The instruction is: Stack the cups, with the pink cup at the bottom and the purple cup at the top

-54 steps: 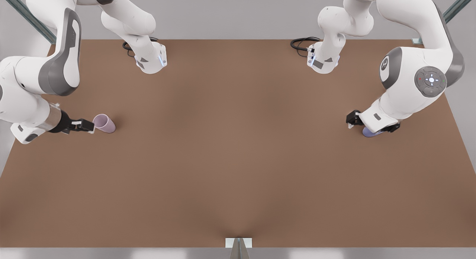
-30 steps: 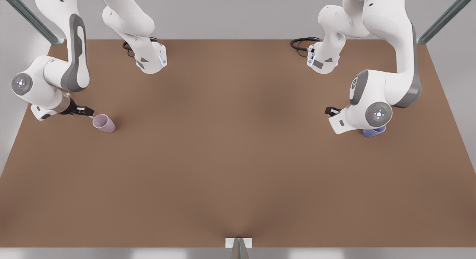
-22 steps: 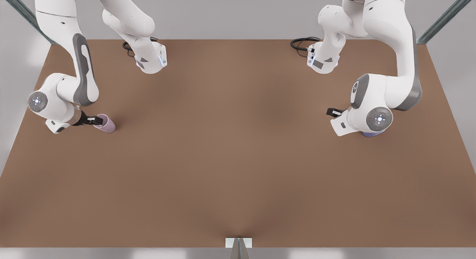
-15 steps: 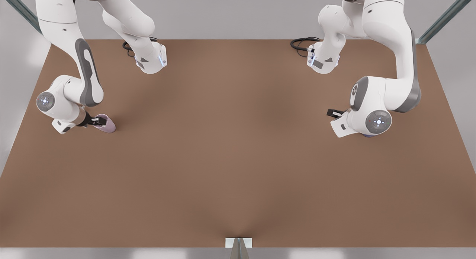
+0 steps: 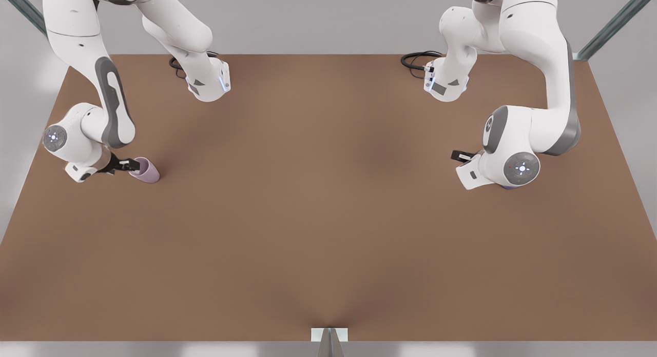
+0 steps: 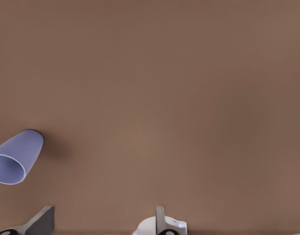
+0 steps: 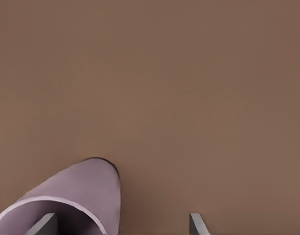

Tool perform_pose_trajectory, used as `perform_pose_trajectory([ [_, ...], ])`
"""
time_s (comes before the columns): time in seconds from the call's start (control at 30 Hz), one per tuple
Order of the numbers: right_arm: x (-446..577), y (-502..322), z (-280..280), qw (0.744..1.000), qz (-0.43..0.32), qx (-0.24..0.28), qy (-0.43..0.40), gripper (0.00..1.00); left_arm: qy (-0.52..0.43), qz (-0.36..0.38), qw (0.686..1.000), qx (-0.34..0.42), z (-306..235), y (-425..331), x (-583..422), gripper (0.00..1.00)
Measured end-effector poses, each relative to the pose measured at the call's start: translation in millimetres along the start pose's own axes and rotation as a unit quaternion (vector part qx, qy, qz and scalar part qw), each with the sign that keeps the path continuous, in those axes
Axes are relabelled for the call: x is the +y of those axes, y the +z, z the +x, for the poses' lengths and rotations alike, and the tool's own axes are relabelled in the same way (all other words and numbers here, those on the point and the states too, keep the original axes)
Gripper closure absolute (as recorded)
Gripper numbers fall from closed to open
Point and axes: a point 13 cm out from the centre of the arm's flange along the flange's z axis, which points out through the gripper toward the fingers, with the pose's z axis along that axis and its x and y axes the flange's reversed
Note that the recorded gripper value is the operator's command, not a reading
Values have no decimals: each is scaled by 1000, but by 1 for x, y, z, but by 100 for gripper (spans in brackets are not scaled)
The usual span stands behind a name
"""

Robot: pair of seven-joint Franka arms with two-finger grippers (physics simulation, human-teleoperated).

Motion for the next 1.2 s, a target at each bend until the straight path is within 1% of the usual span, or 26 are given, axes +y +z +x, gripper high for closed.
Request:
perform_pose_trajectory([
  [0.07,4,13,2,1000,-5,9,-9,1,1,0,1000,0,0,0,-1,0],
  [0.1,6,17,2,1000,-7,12,-12,11,1,0,1000,0,0,0,-1,0],
  [0.13,6,21,3,1000,-9,15,-15,46,1,0,1000,1,0,0,-1,0],
  [0.17,7,25,4,1000,-11,17,-19,75,1,0,1000,1,0,1,-1,0],
  [0.2,7,28,4,1000,-13,19,-21,79,1,0,1000,1,0,1,-1,0],
  [0.4,12,25,-5,999,-13,13,-46,79,2,0,1000,1,-1,1,-1,0],
  [0.6,9,7,-23,998,-1,-5,-65,79,2,0,1000,-2,-1,-1,-1,0],
  [0.7,23,-13,-47,996,6,-23,-90,79,1,0,1000,-3,-1,0,0,0],
  [0.77,51,-28,-70,992,7,-35,-118,79,-1,0,1000,-4,-2,1,2,0],
  [0.87,125,-43,-101,984,0,-46,-170,79,-7,2,1000,-8,-2,4,9,0],
  [1.0,254,-83,-142,972,-5,-60,-228,79,-60,9,996,-69,-10,-10,71,0],
  [1.1,381,-111,-174,962,-19,-74,-260,79,-78,-10,994,-77,-13,2,103,0],
  [1.2,513,-145,-210,959,-50,-93,-264,79,-107,-23,991,-76,-7,19,144,0],
])
